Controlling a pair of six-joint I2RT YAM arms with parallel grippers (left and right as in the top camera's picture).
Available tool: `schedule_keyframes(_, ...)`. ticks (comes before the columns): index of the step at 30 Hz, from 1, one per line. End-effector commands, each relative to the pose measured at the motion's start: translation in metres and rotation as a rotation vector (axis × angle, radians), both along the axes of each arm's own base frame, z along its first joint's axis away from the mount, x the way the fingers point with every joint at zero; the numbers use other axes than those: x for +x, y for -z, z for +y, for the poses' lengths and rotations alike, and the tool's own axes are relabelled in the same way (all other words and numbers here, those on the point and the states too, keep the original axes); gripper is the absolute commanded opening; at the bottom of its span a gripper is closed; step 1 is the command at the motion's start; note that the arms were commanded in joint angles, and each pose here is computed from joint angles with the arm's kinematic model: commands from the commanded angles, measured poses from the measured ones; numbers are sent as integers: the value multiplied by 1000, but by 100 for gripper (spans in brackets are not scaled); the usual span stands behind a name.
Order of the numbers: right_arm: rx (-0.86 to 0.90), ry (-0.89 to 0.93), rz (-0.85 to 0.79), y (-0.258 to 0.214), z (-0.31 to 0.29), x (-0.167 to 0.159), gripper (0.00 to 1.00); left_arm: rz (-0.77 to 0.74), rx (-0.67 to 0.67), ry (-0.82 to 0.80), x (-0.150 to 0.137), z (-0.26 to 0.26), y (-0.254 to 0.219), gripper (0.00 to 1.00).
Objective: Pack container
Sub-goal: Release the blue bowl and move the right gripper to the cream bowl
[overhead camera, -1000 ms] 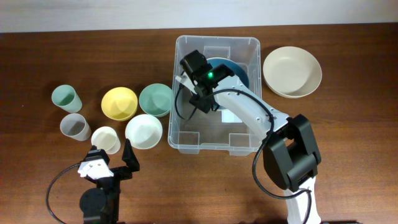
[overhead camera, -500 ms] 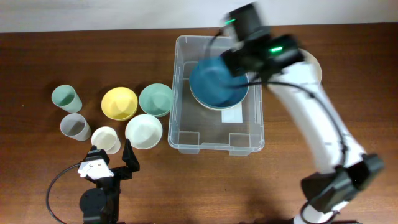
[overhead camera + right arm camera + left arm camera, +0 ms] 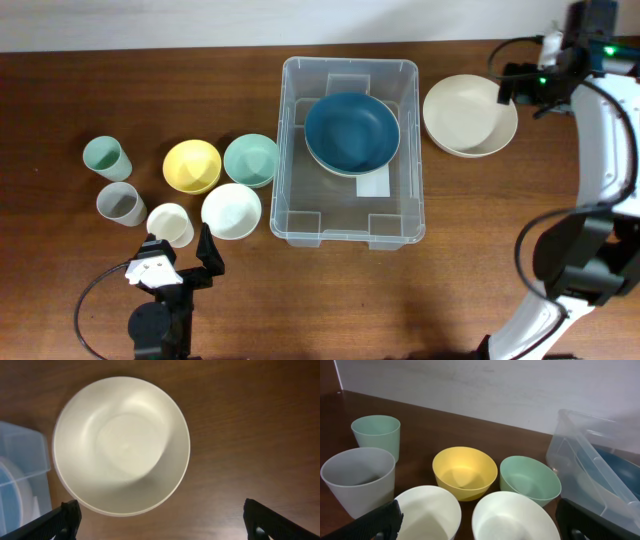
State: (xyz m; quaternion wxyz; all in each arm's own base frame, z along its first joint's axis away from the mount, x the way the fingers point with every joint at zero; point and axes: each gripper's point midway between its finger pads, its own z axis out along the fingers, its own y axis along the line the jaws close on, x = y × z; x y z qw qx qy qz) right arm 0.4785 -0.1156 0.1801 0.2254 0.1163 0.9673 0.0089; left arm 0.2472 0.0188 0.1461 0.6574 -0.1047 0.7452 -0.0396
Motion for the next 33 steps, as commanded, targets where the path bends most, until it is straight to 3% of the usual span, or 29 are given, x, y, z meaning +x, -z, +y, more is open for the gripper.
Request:
schedule_keyframes(1,226,36,14,39,1,11,99,-1,17,1,0,0,1,100)
schedule_keyframes(10,258,70,100,121,-8,28,99,-1,17,1,0,0,1,100)
schedule_keyframes(29,301,143,114,185,-10,46,100,-1,17,1,0,0,1,100)
schedule_keyframes(31,304,153,111,185,-11,47,84,-1,17,1,0,0,1,100)
schedule_keyframes(33,304,157,113,185,-12,46,59,-1,17,1,0,0,1,100)
